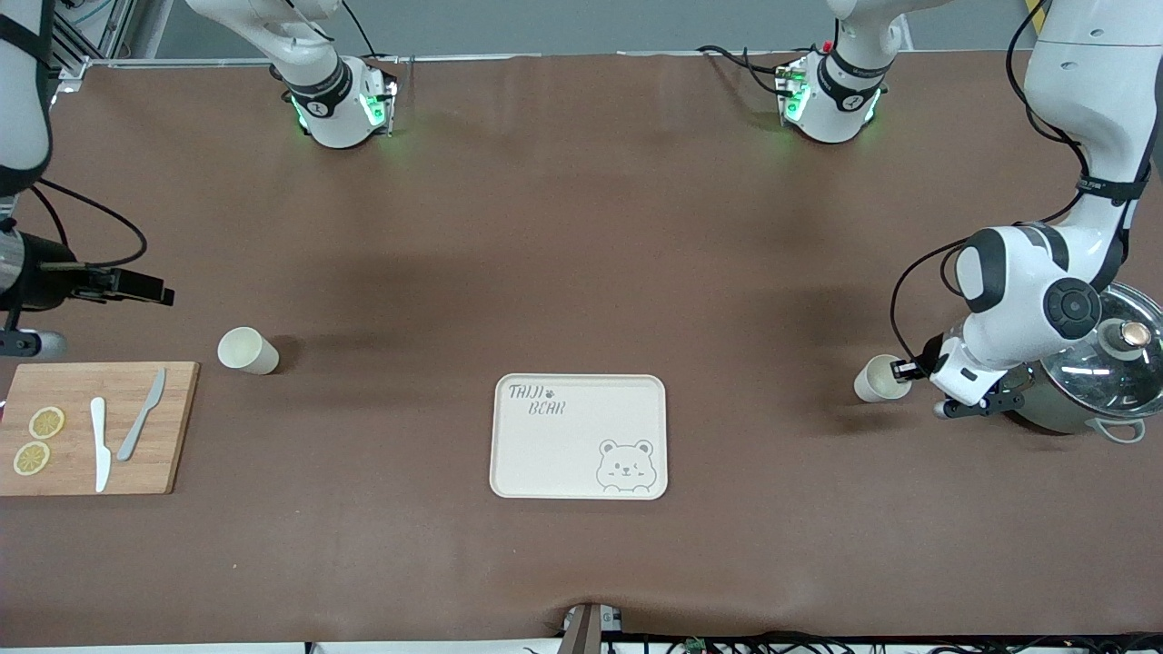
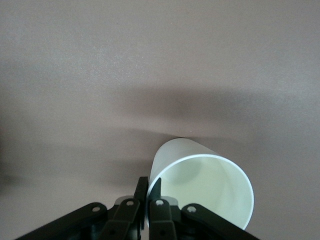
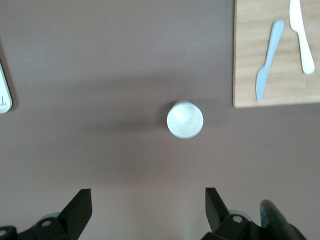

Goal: Place white IKEA cup upright on tray with both arms
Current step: 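Carry the cup toward the tray while the right gripper grasps the other cup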

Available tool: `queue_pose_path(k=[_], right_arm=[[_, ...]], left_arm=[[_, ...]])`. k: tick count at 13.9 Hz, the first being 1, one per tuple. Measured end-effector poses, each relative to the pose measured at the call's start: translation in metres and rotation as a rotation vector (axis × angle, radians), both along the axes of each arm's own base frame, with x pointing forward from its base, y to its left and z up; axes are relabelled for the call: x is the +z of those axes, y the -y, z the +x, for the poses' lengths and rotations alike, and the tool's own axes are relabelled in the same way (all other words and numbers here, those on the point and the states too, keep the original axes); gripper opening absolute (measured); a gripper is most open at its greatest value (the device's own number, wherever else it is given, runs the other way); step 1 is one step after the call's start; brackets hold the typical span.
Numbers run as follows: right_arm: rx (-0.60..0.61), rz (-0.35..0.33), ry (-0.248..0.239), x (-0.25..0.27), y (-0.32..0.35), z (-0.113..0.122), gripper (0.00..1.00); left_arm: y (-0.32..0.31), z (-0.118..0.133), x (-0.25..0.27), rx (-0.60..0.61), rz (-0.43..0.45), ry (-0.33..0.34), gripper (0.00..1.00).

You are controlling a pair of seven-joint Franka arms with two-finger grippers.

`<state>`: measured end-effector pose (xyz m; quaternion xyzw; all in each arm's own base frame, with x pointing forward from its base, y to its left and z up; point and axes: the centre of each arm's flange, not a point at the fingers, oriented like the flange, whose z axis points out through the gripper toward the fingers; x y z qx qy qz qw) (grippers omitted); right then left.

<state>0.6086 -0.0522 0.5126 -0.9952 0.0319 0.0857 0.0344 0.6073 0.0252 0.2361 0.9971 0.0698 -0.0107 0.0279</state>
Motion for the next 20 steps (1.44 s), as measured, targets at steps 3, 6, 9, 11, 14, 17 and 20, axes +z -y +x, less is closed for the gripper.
queue_pose_path(k=[3, 6, 9, 11, 14, 17, 20], right_arm=[[-0.004, -0.005, -0.014, -0.045, 0.001, 0.013, 1.0], [-0.014, -0.009, -0.021, -0.104, 0.003, 0.01, 1.0], [-0.032, -0.01, -0.05, -0.143, 0.011, -0.004, 1.0], [-0.051, -0.011, -0.062, -0.165, 0.021, -0.014, 1.0], [-0.048, -0.016, -0.036, -0.193, 0.044, -0.027, 1.0], [-0.052, -0.023, 0.01, -0.208, 0.067, -0.035, 1.0], [-0.061, -0.037, 0.052, -0.235, 0.069, -0.046, 1.0]], left_arm=[[0.018, 0.008, 0.012, -0.028, -0.011, 0.026, 0.04], [0.066, 0.019, 0.032, -0.083, -0.029, 0.033, 0.04], [0.13, 0.028, 0.061, -0.087, -0.03, 0.018, 0.04], [0.175, 0.031, 0.079, -0.069, -0.034, 0.031, 0.04], [0.232, 0.038, 0.09, -0.045, -0.054, 0.055, 0.04], [0.285, 0.046, 0.08, -0.009, -0.083, 0.056, 0.04], [0.327, 0.052, 0.067, 0.036, -0.106, 0.053, 0.04]])
